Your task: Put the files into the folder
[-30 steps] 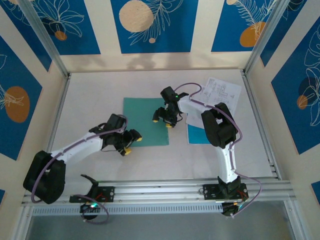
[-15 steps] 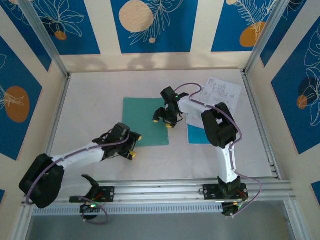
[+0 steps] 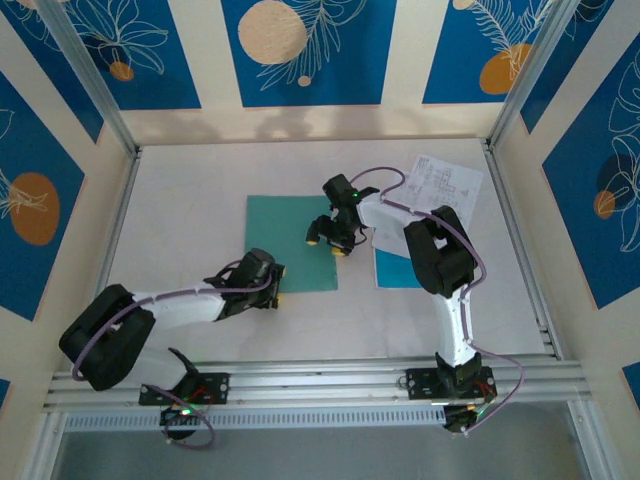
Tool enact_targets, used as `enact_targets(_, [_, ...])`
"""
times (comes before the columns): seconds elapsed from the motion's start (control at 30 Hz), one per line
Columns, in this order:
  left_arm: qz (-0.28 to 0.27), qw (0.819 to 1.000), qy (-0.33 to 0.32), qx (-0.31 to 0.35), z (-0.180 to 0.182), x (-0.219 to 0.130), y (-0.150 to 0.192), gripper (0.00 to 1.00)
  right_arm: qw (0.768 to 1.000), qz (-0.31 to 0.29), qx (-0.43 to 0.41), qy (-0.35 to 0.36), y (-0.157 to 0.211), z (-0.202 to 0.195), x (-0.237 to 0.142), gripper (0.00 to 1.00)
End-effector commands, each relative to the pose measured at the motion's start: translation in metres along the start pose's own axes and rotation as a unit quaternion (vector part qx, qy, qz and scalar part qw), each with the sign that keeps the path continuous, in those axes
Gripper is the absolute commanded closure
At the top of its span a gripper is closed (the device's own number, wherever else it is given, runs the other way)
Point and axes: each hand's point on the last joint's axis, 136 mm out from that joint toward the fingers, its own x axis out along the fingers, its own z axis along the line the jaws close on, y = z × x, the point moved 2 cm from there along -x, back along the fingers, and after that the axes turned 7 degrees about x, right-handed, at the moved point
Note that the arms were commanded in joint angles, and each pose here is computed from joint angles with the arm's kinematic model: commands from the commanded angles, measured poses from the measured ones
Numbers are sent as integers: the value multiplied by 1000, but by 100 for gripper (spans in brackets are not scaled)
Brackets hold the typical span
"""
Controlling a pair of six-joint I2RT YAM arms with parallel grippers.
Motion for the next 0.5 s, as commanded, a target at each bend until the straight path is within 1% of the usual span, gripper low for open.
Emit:
enact_targets(0.0, [-22, 1000, 20, -9, -7, 4, -3, 47, 997, 44, 27, 59, 21, -37, 13, 31])
enact_targets(0.1, [-19, 999, 28, -6, -11, 5, 0, 49, 997, 47, 29, 58, 21, -38, 13, 30])
enact_targets(0.3, [-25, 999, 44, 9, -18, -2, 1, 50, 997, 52, 31, 43, 18, -37, 13, 29])
enact_targets(0.47, [-23, 998, 62, 16, -25, -6, 3, 55, 998, 61, 30, 19, 15, -33, 14, 29])
